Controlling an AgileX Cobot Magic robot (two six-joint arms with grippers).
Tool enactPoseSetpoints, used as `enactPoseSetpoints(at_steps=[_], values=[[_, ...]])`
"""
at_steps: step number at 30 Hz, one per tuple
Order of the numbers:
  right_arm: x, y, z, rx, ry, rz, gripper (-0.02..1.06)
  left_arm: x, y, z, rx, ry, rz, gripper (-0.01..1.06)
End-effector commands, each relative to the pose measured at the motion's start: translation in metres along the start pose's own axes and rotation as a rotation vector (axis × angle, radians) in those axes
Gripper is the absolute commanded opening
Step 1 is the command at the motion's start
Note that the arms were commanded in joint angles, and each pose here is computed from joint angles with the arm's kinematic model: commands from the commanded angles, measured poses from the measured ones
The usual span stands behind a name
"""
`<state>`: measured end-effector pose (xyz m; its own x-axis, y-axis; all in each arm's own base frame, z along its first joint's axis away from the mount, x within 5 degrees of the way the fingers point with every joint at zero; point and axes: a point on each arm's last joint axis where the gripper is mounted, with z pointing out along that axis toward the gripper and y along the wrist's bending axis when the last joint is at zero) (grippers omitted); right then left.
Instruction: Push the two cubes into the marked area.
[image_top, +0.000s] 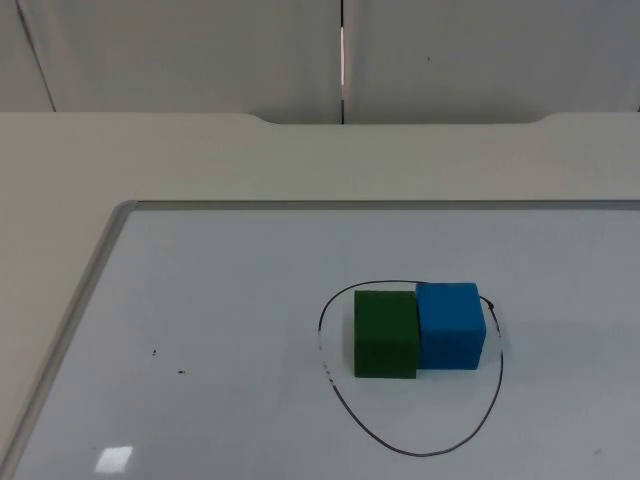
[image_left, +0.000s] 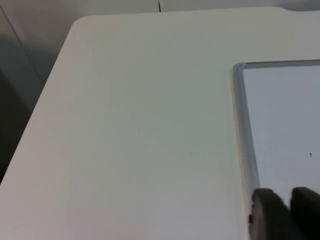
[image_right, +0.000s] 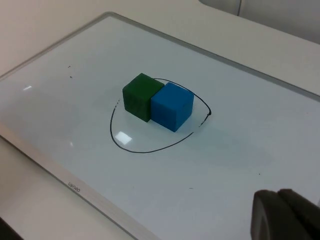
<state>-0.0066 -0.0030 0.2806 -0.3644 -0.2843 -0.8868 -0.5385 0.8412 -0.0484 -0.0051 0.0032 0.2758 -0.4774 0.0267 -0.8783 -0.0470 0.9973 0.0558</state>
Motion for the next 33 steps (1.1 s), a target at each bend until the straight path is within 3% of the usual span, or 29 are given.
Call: enactPoseSetpoints(at_steps=[1,4,5,6,10,11,13,14,15,33], values=[[0.001,-0.0001,0.0003,0.005,0.001,-0.004,0.0,0.0011,-0.001,0.0006,0.009,0.0,-0.001,0.38],[0.001,-0.0001,0.0003,0.005,0.001,-0.005,0.06,0.0011,-0.001,0.0006,0.009,0.0,-0.001,0.95],[0.001,-0.0001,0.0003,0.005,0.001,-0.005,0.06,0.0011,-0.001,0.0006,0.009,0.0,-0.001,0.95],[0.001,-0.0001,0.0003,0.005,0.001,-0.005,0.11,0.0011,-0.001,0.0006,0.009,0.0,-0.006,1.05],[0.001,-0.0001,0.0003,0.005,0.001,-0.005,0.49,0.0011,-0.001,0.0006,0.009,0.0,-0.006,1.04],[0.001,-0.0001,0.0003,0.005,0.001,-0.005,0.49,0.0011,-0.001,0.0006,0.009,0.0,-0.006,1.04],[0.001,-0.0007,0.0003,0.011,0.002,-0.006,0.76,0.0011,-0.001,0.0006,0.009,0.0,-0.006,1.04],[0.001,-0.0007,0.0003,0.011,0.002,0.0,1.01,0.0011,-0.001,0.0006,0.009,0.0,-0.006,1.04],[0.001,-0.0007,0.0003,0.011,0.002,0.0,1.05,0.0011,-0.001,0.0006,0.009,0.0,-0.006,1.04],[0.001,-0.0001,0.0003,0.005,0.001,0.003,1.05,0.0011,-0.0011,0.0006,0.01,0.0,-0.005,1.05]])
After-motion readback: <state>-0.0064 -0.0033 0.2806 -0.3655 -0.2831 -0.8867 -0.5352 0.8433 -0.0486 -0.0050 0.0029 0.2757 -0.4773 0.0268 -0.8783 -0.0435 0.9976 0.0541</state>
